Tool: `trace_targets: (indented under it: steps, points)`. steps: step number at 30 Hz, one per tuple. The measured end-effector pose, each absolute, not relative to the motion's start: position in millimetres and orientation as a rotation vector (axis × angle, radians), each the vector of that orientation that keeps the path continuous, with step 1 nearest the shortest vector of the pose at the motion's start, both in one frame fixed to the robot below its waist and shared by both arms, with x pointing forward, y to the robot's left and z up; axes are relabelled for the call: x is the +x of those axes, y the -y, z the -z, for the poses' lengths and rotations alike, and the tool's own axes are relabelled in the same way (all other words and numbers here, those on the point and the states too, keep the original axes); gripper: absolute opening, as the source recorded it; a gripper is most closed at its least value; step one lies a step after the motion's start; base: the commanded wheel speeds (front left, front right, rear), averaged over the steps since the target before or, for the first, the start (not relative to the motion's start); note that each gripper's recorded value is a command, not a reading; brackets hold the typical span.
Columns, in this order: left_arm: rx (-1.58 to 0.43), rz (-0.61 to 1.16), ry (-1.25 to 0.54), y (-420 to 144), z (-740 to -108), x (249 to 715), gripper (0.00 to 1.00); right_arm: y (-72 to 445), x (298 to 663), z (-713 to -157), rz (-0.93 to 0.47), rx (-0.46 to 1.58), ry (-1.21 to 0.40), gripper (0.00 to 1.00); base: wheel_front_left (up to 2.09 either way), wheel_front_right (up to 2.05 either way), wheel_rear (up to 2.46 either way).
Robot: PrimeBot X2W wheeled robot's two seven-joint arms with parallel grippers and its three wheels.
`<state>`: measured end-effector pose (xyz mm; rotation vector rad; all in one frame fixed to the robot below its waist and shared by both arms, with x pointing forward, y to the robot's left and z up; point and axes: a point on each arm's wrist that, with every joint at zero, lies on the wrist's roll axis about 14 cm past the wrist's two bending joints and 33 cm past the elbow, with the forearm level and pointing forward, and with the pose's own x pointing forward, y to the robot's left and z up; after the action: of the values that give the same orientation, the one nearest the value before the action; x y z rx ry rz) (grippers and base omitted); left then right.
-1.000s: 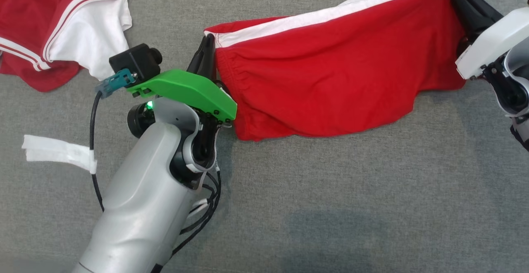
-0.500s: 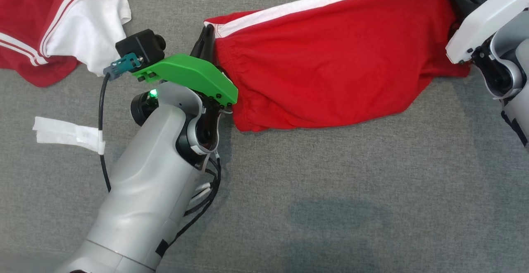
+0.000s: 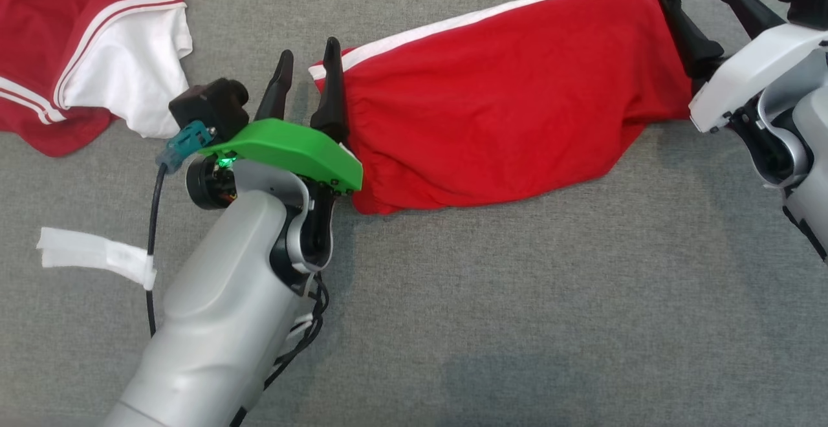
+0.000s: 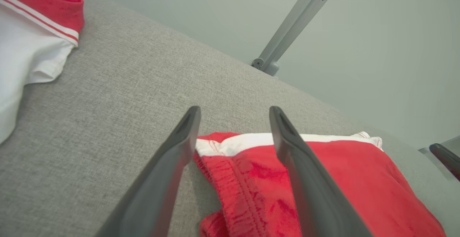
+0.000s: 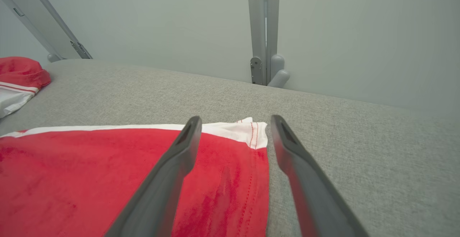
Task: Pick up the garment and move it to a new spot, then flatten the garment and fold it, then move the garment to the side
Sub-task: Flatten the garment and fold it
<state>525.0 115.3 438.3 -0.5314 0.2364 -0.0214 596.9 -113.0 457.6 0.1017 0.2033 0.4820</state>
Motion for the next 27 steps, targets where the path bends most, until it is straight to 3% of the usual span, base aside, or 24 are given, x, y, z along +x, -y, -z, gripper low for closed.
trace_targets:
  steps: [11, 25, 26, 27]
  points:
    - [-0.336, 0.105, -0.005, -118.4, -498.8, 483.4, 1.00, 145.8, 578.0, -448.9, -0.415, 0.034, -0.348, 1.00, 0.00, 0.00, 0.00]
    - [-0.259, 0.047, -0.014, -140.2, -481.4, 444.7, 1.00, 110.6, 591.5, -380.4, -0.392, 0.068, -0.587, 1.00, 0.00, 0.00, 0.00]
    - [-0.257, 0.045, -0.019, -141.1, -479.5, 442.5, 1.00, 102.7, 590.3, -380.1, -0.402, 0.098, -0.598, 0.94, 0.00, 0.00, 0.00]
    - [-0.257, 0.043, -0.023, -141.3, -478.2, 440.8, 1.00, 96.2, 588.7, -381.4, -0.413, 0.122, -0.605, 0.49, 0.00, 0.00, 0.00]
